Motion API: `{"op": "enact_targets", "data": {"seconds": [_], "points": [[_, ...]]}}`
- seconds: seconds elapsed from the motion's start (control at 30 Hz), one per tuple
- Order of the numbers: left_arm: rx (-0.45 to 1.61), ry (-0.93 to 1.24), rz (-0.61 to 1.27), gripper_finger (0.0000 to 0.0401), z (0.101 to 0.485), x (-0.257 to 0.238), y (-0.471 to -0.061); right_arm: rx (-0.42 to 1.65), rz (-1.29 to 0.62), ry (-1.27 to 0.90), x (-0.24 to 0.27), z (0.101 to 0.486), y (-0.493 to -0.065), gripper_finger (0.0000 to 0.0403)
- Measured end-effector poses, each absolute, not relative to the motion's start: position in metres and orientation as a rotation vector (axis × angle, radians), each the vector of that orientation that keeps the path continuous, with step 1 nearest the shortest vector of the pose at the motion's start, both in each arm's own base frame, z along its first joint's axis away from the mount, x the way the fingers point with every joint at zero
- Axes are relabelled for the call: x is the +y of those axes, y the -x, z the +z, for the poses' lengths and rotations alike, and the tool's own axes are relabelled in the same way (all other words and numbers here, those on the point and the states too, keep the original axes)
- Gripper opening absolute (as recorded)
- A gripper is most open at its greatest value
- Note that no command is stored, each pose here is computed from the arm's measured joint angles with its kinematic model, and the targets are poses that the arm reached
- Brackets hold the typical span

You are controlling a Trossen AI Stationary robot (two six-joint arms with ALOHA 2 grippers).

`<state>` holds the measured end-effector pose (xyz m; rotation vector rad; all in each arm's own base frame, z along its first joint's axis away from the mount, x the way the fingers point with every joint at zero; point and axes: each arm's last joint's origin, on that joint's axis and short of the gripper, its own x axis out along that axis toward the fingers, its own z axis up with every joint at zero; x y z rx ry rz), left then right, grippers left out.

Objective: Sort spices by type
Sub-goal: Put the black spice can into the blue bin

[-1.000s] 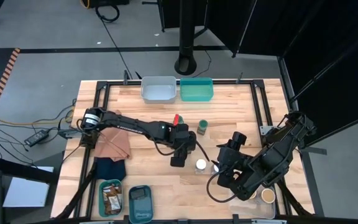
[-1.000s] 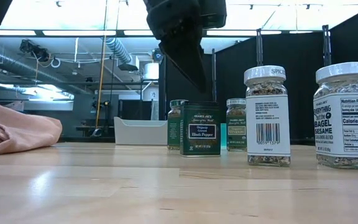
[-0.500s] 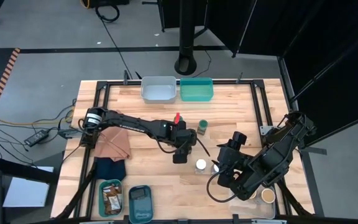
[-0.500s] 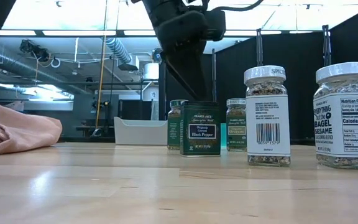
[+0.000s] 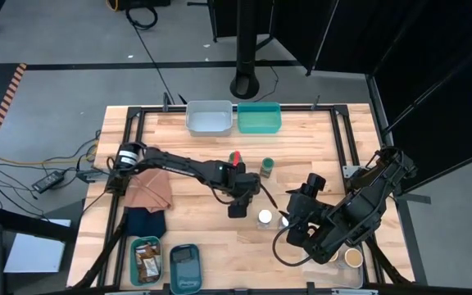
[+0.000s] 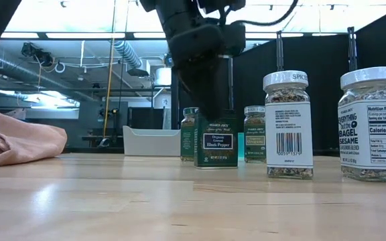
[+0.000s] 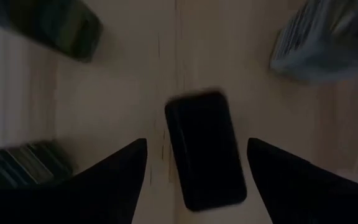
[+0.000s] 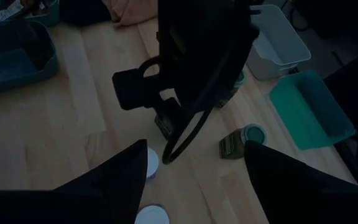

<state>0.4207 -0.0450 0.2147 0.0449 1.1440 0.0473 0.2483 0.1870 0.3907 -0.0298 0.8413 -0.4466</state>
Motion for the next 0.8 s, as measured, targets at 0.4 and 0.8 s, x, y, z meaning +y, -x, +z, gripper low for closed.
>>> {"op": "enact_targets", "data": {"seconds": [0.4, 0.8], "points": [[1.158, -0.02, 0.044, 0.0252, 0.2078, -0.0457, -0.423, 0.844, -0.448, 0.034, 0.1867, 0.3906, -0.2479, 0.0275], [1.157, -0.021, 0.045, 0.0146, 0.2078, -0.0451, -0.4231, 0.845, -0.449, 0.035, 0.1866, 0.3906, -0.2478, 0.0274]]}}
